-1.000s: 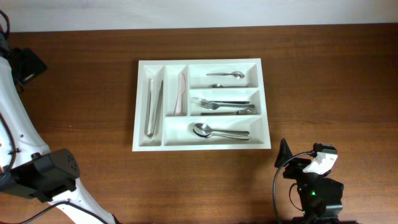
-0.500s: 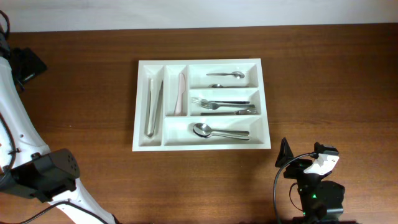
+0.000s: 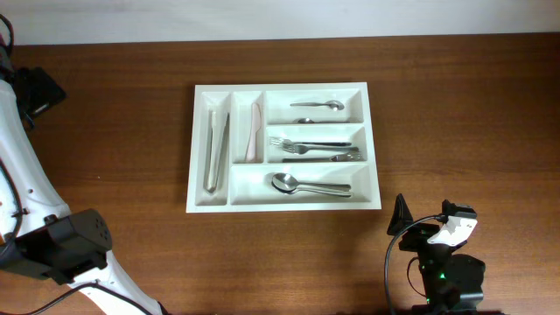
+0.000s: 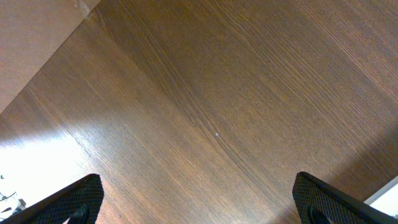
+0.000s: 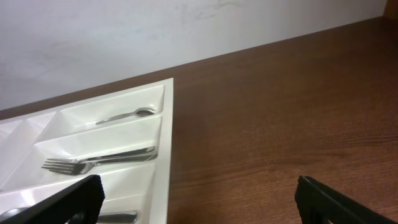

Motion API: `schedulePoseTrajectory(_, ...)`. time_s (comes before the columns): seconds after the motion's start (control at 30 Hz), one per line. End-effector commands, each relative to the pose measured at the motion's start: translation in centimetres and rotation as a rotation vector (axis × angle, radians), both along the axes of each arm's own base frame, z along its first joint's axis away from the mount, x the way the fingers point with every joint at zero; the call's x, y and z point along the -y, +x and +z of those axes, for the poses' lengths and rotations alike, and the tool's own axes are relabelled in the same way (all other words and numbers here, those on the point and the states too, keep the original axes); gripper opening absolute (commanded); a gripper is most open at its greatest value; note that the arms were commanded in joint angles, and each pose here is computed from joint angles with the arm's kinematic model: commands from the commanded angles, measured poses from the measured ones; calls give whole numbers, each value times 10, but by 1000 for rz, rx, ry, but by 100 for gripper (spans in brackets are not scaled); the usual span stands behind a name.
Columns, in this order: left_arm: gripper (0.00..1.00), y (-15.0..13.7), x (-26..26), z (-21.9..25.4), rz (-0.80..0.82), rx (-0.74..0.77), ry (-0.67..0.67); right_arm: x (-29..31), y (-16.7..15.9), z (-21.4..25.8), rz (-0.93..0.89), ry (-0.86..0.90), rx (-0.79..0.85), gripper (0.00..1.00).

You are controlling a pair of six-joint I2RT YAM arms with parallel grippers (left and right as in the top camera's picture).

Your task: Pack container

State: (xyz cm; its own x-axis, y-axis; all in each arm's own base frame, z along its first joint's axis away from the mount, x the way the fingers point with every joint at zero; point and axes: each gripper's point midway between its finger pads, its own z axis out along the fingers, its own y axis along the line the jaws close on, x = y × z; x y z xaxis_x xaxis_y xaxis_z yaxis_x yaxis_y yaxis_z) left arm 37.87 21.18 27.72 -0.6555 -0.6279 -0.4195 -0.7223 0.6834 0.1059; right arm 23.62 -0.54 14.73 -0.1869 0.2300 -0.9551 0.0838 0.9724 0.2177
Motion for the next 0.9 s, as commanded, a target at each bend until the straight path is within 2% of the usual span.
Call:
schedulePoseTrajectory(0.0,99,-1,0,1,-9,2,-2,-2,0,-1,10,9,6,99)
schedulePoseTrajectory(0.23,99,-3,1,6,-10,11,3,-2,0,-1,10,9,6,99)
schedulePoseTrajectory(0.43,99,-13,13,37,-26,86,61,-2,0,-1,10,9,6,99)
schedulePoseTrajectory(0.53,99,0,20,59,-51,232,117,-2,0,-1,10,9,6,99)
schedulePoseTrajectory(0.7,99,33,52,102,-134,617,248,-2,0,-1,10,9,6,99)
schedulePoseTrajectory(0.8,99,31,75,108,-164,781,298,-2,0,-1,10,9,6,99)
schedulePoseTrajectory(0.87,99,22,89,98,-188,832,300,-2,0,-1,10,9,6,99)
